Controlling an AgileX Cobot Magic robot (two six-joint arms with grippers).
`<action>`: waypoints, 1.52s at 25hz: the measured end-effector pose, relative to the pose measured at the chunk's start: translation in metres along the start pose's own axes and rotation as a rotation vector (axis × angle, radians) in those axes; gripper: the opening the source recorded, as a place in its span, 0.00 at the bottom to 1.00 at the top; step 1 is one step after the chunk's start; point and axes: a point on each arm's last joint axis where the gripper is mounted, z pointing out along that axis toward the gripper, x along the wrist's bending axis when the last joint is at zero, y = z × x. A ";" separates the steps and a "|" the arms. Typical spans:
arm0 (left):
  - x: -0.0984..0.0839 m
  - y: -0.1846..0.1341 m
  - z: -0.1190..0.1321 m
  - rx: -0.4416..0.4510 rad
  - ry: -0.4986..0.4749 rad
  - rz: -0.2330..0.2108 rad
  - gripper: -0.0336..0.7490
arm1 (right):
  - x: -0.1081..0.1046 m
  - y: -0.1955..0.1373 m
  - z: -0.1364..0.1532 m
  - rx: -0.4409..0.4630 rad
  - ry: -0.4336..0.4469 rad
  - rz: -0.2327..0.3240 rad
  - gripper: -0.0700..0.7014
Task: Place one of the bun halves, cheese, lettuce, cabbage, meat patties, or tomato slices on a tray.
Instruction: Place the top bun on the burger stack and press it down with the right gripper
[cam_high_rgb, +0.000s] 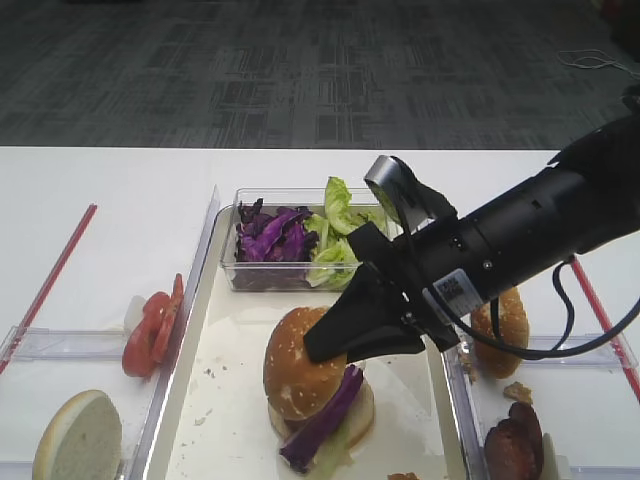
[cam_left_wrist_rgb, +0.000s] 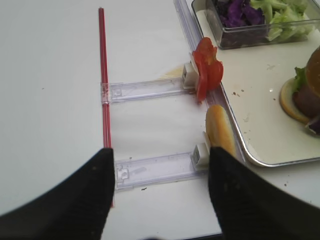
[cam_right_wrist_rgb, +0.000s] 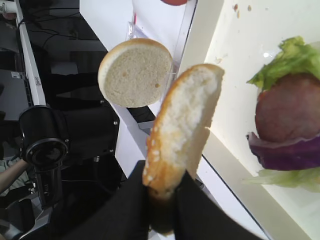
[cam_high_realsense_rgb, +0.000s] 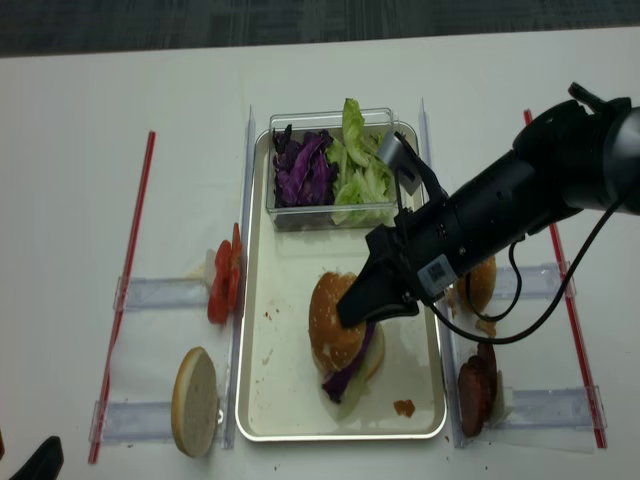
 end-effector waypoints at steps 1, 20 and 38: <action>0.000 0.000 0.000 0.000 0.000 0.000 0.55 | 0.000 0.000 0.000 -0.002 0.001 -0.003 0.26; 0.000 0.000 0.000 0.000 0.000 0.000 0.55 | -0.018 0.005 0.007 -0.032 -0.050 0.027 0.26; 0.000 0.000 0.000 0.000 0.000 0.000 0.55 | -0.034 0.006 0.014 -0.021 -0.068 0.101 0.26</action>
